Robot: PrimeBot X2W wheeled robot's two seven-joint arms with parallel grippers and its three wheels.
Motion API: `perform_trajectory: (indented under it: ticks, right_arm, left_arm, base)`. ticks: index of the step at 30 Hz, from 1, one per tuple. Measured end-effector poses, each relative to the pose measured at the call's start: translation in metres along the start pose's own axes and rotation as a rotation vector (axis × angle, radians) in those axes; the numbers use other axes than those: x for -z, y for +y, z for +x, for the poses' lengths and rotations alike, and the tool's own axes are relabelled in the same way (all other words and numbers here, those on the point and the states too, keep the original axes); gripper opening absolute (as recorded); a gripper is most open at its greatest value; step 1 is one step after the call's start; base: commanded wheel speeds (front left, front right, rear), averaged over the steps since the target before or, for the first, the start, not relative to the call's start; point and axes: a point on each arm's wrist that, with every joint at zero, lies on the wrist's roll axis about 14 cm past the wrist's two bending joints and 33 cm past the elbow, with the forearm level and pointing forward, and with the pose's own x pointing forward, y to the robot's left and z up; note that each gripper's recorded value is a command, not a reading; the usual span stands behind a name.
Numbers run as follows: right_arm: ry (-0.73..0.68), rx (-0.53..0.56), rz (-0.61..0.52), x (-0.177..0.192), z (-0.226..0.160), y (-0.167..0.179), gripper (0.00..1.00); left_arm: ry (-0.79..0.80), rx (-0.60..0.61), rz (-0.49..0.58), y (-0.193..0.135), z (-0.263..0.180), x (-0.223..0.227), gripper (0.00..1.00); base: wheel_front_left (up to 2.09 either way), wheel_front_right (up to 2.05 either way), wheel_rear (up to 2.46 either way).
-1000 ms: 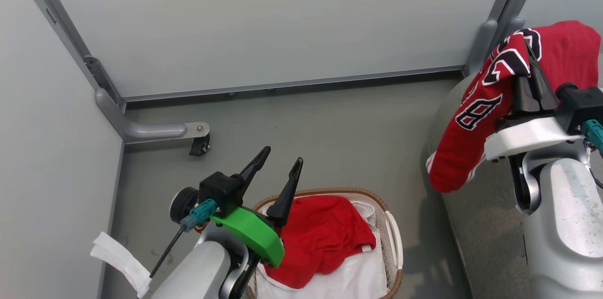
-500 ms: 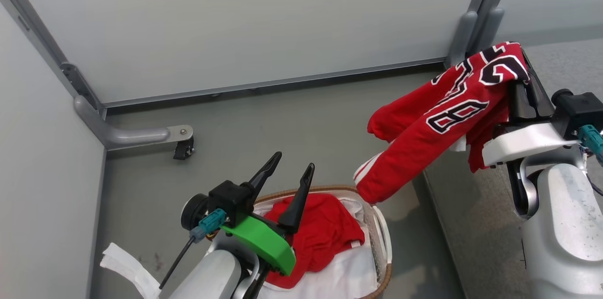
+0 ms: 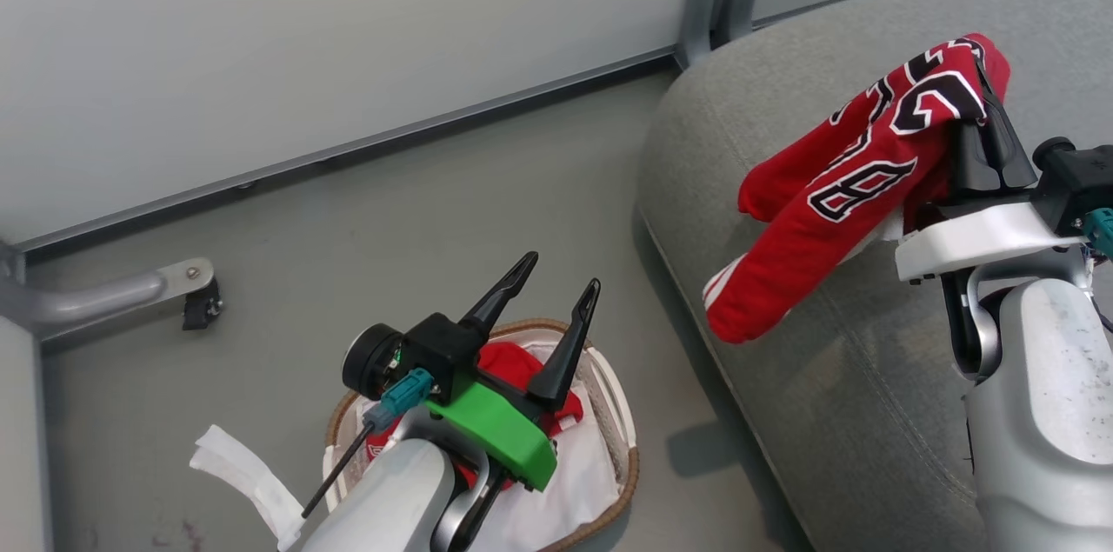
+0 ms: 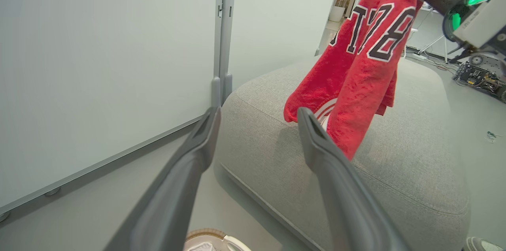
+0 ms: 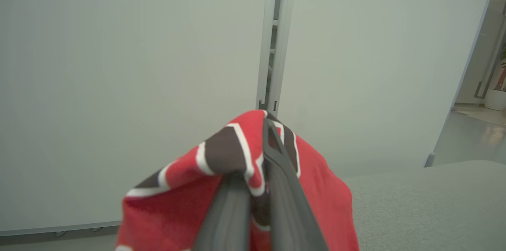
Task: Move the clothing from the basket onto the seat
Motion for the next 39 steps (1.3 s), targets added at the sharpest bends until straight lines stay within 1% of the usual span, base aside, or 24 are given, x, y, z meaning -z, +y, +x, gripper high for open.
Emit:
perform_trajectory:
  ticks: [4, 9, 12, 15, 17, 22, 24, 27, 32, 35, 39]
  right_arm:
    - [0.019, 0.062, -0.033, 0.002, -0.01, -0.026, 0.0]
    - [0.036, 0.119, -0.059, 0.004, -0.02, -0.05, 0.0]
    - [0.051, 0.138, -0.074, 0.009, -0.02, -0.057, 0.0]
    - [0.056, 0.129, -0.1, 0.012, -0.011, -0.055, 0.0]
    - [0.032, 0.122, -0.138, 0.005, 0.004, -0.054, 0.0]
    - [-0.072, 0.128, -0.243, -0.026, 0.05, -0.057, 0.0]
    - [-0.113, 0.139, -0.292, -0.039, 0.07, -0.063, 0.0]
    - [-0.142, 0.157, -0.349, -0.049, 0.096, -0.075, 0.0]
    - [-0.137, 0.178, -0.407, -0.043, 0.135, -0.088, 0.0]
    - [-0.125, 0.175, -0.466, -0.034, 0.156, -0.091, 0.0]
    - [-0.07, 0.166, -0.513, -0.002, 0.176, -0.091, 0.0]
  left_arm:
    - [0.023, 0.074, -0.007, -0.015, 0.015, 0.01, 1.0]
    - [0.051, 0.144, -0.023, -0.026, 0.027, 0.025, 1.0]
    - [0.067, 0.164, -0.035, -0.026, 0.032, 0.033, 1.0]
    - [0.082, 0.177, -0.044, -0.022, 0.035, 0.042, 1.0]
    - [0.091, 0.185, -0.045, -0.018, 0.037, 0.047, 1.0]
    - [0.096, 0.18, -0.048, 0.0, 0.042, 0.055, 1.0]
    - [0.093, 0.176, -0.046, 0.008, 0.043, 0.057, 1.0]
    - [0.093, 0.177, -0.049, 0.017, 0.045, 0.063, 1.0]
    - [0.099, 0.149, -0.044, 0.044, 0.045, 0.076, 1.0]
    - [0.104, 0.123, -0.044, 0.063, 0.044, 0.086, 1.0]
    - [0.121, 0.084, -0.055, 0.087, 0.039, 0.106, 1.0]
  base:
    - [0.0, 0.0, 0.0]
    - [0.0, 0.0, 0.0]
    - [0.0, 0.0, 0.0]
    - [0.0, 0.0, 0.0]
    - [0.0, 0.0, 0.0]
    - [0.0, 0.0, 0.0]
    - [0.0, 0.0, 0.0]
    - [0.0, 0.0, 0.0]
    - [0.0, 0.0, 0.0]
    - [0.0, 0.0, 0.0]
    - [0.0, 0.0, 0.0]
